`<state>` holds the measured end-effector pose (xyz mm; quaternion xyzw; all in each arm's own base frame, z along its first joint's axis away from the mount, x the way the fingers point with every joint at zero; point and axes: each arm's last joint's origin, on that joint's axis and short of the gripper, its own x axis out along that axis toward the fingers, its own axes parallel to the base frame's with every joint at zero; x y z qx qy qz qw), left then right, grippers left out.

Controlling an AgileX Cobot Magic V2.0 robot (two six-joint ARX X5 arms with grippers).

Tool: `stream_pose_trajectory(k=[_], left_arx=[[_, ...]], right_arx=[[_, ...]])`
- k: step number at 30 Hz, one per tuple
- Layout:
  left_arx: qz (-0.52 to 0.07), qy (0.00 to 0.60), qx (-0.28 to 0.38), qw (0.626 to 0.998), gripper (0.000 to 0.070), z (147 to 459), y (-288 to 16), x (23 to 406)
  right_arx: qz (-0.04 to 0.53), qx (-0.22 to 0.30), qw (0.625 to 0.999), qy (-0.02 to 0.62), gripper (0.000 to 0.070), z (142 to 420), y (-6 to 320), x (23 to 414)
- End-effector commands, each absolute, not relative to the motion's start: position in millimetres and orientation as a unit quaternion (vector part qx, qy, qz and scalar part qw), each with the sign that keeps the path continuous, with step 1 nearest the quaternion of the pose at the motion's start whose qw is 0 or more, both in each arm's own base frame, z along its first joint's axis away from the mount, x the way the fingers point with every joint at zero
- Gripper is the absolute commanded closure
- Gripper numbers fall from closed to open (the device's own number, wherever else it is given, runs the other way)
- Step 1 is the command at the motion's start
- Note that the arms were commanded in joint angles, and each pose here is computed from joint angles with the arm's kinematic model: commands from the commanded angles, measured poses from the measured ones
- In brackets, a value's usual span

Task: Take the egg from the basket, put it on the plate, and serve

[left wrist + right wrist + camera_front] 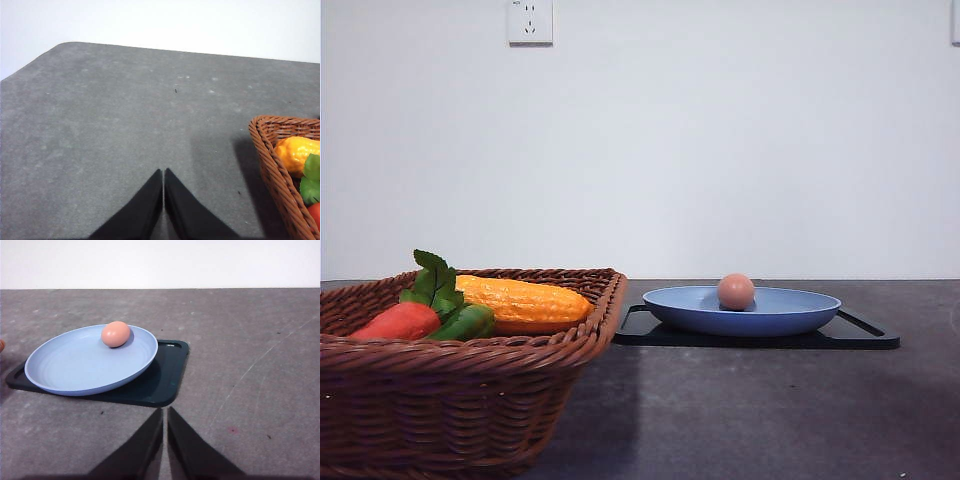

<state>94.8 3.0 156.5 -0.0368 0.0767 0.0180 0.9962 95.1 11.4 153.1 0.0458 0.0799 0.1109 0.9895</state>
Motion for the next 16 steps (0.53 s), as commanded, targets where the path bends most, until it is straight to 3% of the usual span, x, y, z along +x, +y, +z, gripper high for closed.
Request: stream_pose_trajectory(k=[1,16], left_arx=[[0.019,0.087,-0.040,0.995,0.0700,150.1,3.2,95.5],[0.019,0.087,-0.040,0.995,0.0700,150.1,3.2,95.5]], right_arx=[[0.112,0.051,0.989,0.082,0.0700,151.2,11.7,95.3],[0.112,0.051,0.989,0.082,0.0700,151.2,11.7,95.3]])
